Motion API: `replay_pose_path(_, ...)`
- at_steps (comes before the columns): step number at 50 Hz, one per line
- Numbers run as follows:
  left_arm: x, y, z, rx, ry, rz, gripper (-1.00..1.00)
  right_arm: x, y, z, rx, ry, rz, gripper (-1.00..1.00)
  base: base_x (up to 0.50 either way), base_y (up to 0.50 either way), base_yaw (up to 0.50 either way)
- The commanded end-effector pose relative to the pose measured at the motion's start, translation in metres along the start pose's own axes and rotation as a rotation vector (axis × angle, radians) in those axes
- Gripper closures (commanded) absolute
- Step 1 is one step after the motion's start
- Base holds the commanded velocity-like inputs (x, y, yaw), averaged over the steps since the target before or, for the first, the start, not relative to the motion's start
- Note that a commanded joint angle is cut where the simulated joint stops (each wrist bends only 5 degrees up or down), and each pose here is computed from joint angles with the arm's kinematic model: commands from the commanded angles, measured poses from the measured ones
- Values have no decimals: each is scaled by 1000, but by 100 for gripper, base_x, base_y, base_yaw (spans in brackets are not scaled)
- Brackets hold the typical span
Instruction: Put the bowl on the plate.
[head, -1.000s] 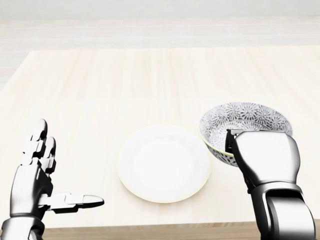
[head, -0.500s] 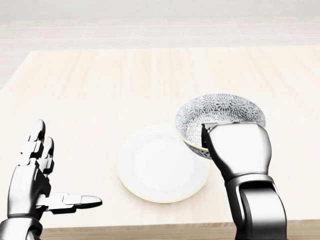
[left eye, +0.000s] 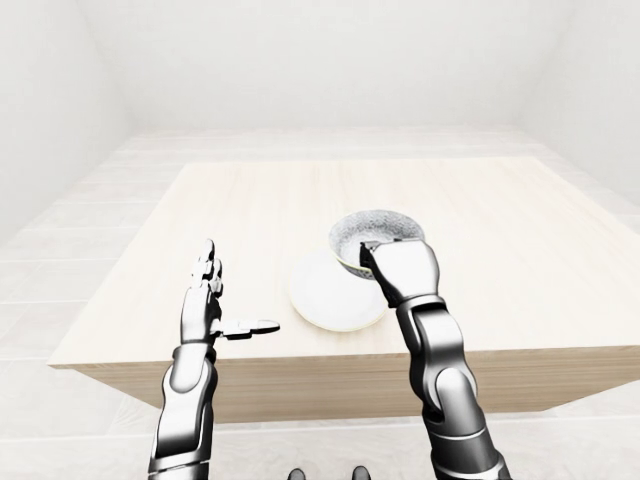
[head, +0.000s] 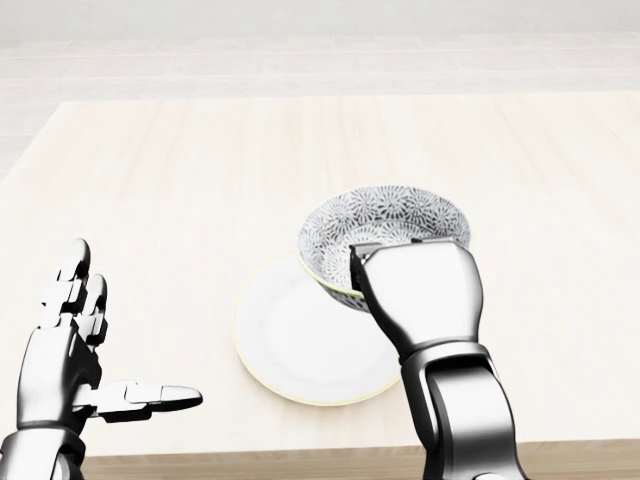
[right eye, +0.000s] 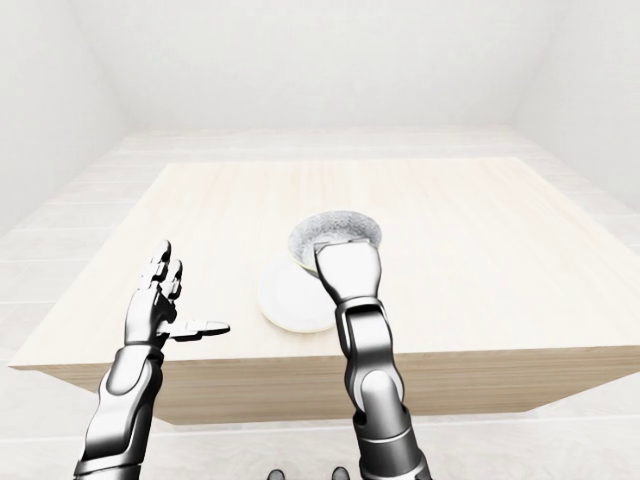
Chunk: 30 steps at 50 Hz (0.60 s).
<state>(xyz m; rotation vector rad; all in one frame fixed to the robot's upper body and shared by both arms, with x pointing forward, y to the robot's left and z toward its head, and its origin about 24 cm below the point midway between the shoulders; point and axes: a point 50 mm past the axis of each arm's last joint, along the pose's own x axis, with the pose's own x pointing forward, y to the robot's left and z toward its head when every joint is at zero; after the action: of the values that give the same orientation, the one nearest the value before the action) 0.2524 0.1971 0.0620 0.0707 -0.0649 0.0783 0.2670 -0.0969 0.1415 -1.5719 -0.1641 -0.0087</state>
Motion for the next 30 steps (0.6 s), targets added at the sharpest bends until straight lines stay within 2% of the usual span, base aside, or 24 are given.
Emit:
replay_pose_path(1, 1, 2, -1, 2, 2, 4, -100, 2, 2, 16, 57, -62, -25, 31, 0, 0, 0)
replay_pose_path(19, 0, 6, -1, 0, 5, 15, -100, -7, -4, 38, 124, -137, -40, 28, 0, 0, 0)
replay_pose_path(30, -1, 7, -2, 0, 7, 16, -100, -12, 5, 42, 148, -156, -34, 29, 0, 0, 0)
